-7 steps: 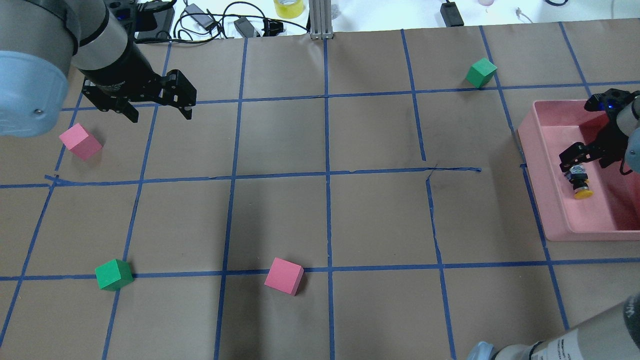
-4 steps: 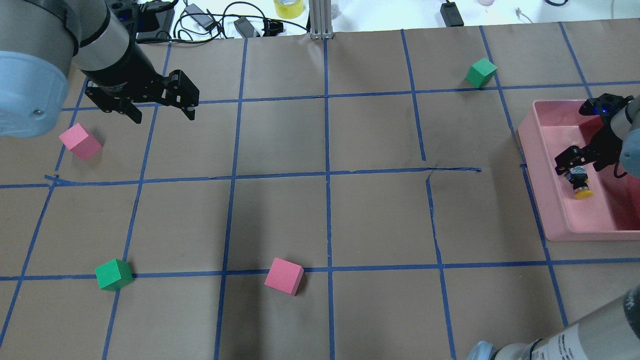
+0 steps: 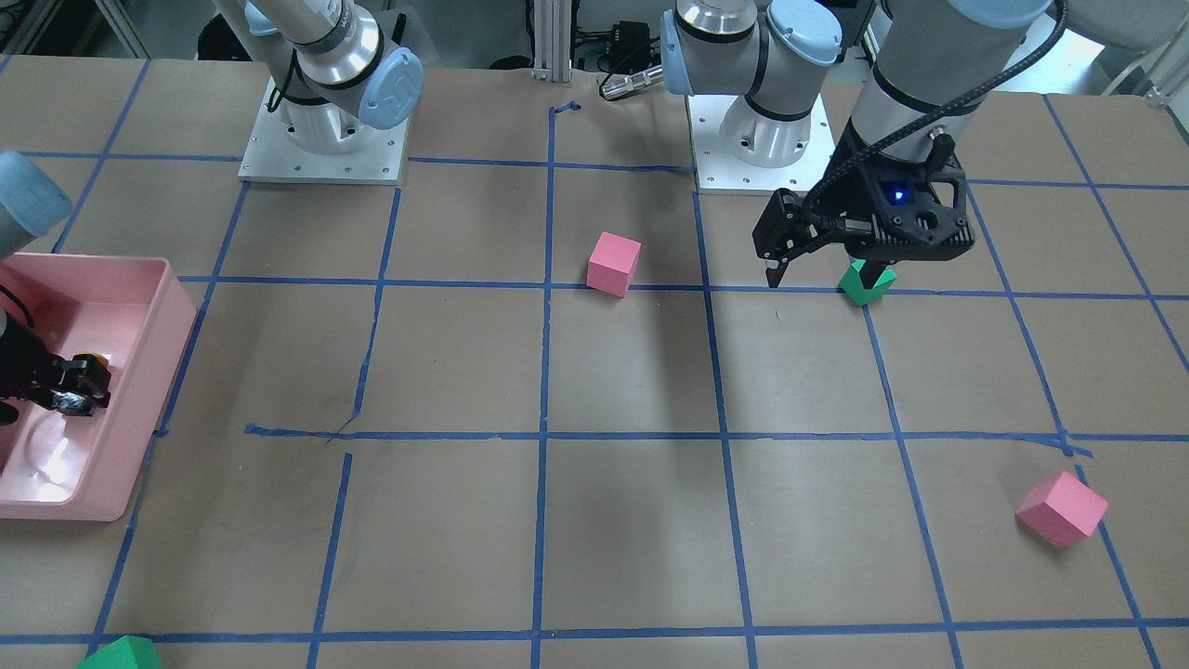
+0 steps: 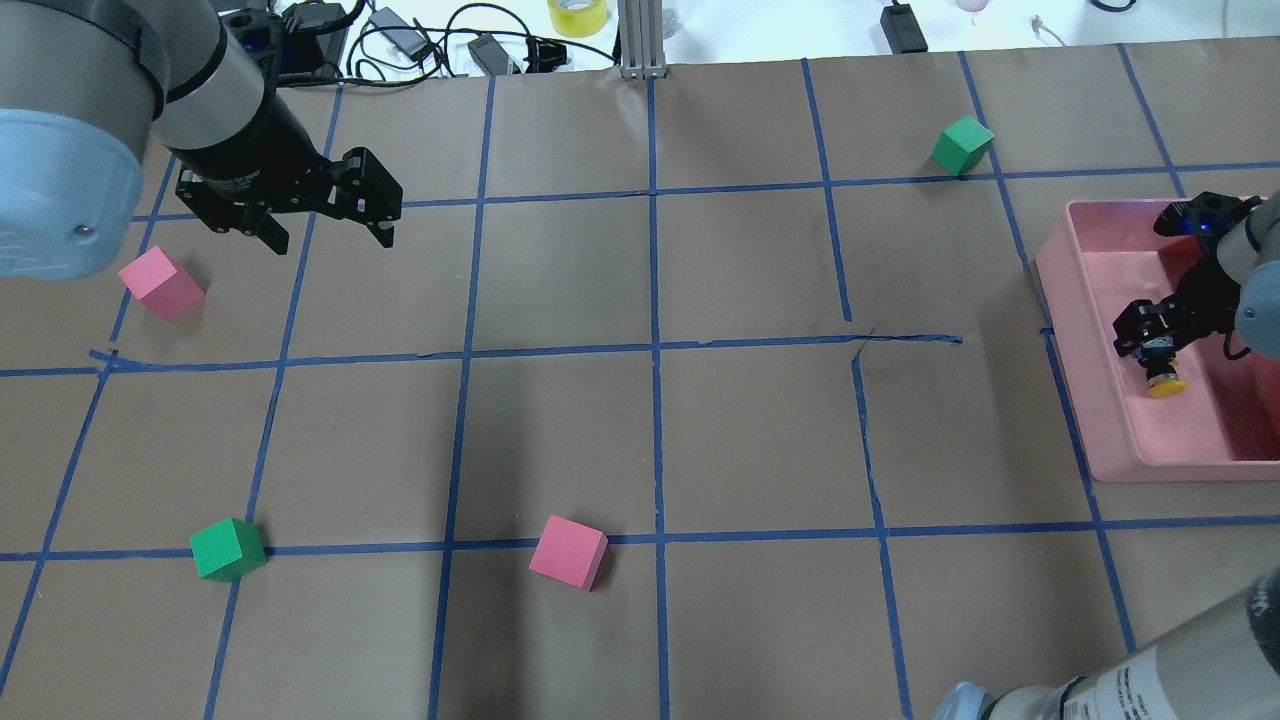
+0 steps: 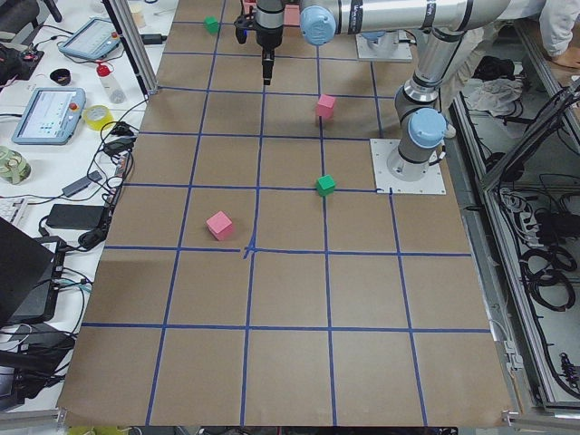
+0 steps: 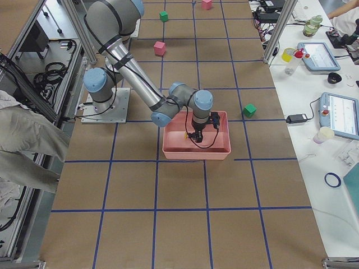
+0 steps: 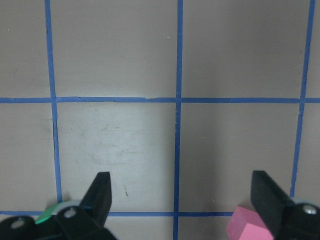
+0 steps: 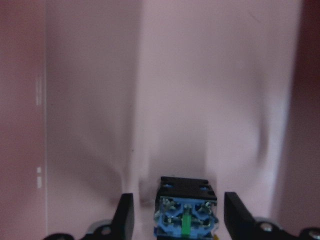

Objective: Align button upright
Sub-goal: 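Lower the right gripper into the bin and grasp the button switch, then lift the switch out of the bin and carry it to the table center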

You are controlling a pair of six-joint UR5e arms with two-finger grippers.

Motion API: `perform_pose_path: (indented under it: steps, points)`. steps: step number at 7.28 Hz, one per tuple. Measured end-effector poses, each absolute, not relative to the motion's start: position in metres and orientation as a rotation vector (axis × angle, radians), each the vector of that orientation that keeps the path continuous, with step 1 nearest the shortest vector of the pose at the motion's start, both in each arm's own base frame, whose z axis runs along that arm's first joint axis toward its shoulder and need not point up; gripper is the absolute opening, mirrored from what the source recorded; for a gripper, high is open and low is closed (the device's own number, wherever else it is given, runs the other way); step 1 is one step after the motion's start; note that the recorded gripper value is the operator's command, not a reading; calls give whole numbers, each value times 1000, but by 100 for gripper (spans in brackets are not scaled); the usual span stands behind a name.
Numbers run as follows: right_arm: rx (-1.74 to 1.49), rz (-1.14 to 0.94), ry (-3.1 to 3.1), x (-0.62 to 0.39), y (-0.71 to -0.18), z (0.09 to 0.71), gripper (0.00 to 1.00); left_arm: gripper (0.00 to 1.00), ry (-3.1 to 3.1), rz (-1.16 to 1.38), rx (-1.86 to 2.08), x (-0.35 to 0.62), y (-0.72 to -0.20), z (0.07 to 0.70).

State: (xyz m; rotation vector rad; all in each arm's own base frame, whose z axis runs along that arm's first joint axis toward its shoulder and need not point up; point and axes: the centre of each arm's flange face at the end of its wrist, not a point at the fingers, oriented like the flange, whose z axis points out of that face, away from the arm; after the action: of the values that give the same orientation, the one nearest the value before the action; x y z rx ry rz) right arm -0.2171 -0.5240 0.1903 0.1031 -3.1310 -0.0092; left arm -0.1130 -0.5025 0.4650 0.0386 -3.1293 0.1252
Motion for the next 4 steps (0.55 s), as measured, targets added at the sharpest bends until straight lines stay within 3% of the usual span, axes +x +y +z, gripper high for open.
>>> perform_pose_path:
  steps: [4]
  points:
    - [102,50,-3097,-222,-532,230,0,100,-3127,122,37,-113,-502,464]
